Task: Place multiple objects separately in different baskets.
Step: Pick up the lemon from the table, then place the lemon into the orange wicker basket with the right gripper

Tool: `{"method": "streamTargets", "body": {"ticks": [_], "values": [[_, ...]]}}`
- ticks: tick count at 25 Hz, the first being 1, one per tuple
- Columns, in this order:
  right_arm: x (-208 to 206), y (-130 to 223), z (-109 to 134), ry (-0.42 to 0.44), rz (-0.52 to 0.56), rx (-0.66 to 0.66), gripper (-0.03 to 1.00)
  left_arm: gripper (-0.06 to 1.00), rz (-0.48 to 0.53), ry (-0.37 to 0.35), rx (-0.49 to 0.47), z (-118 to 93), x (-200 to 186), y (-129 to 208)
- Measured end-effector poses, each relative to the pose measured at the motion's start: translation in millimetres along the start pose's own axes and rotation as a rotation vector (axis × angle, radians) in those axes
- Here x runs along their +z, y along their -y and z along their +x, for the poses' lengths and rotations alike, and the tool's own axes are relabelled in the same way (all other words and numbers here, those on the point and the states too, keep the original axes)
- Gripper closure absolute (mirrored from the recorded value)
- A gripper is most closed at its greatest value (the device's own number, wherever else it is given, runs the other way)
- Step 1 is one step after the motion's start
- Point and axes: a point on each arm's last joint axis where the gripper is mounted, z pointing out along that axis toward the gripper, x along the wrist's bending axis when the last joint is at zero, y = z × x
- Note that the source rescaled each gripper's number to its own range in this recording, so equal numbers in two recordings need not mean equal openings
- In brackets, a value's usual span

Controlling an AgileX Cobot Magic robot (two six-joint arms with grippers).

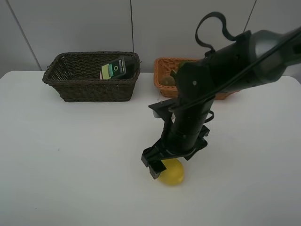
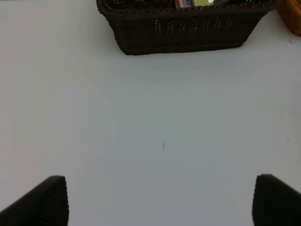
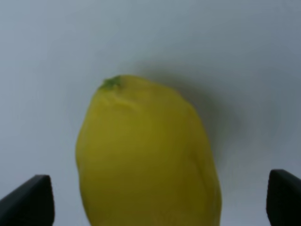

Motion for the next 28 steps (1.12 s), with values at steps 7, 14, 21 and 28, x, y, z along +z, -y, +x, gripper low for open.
{"method": "streamTargets", "body": {"ticks": [7, 14, 21, 28], "values": [[26.2, -1.6, -1.7, 0.015, 0.061, 0.0, -0.01, -0.06, 0.0, 0.0, 0.0, 0.0, 0.0, 0.0], [30.2, -4.5, -2.1, 0.02, 0.042, -0.007, 0.3, -0.06, 0.0, 0.0, 0.0, 0.0, 0.0, 0.0], [14.3, -4.9, -1.5, 0.017, -0.003, -0.019, 0.59, -0.06, 0.0, 0.0, 0.0, 0.0, 0.0, 0.0], [-83.8, -22.1, -20.2, 0.097, -0.258, -0.072, 0.59, -0.06, 0.0, 0.0, 0.0, 0.0, 0.0, 0.0]]}}
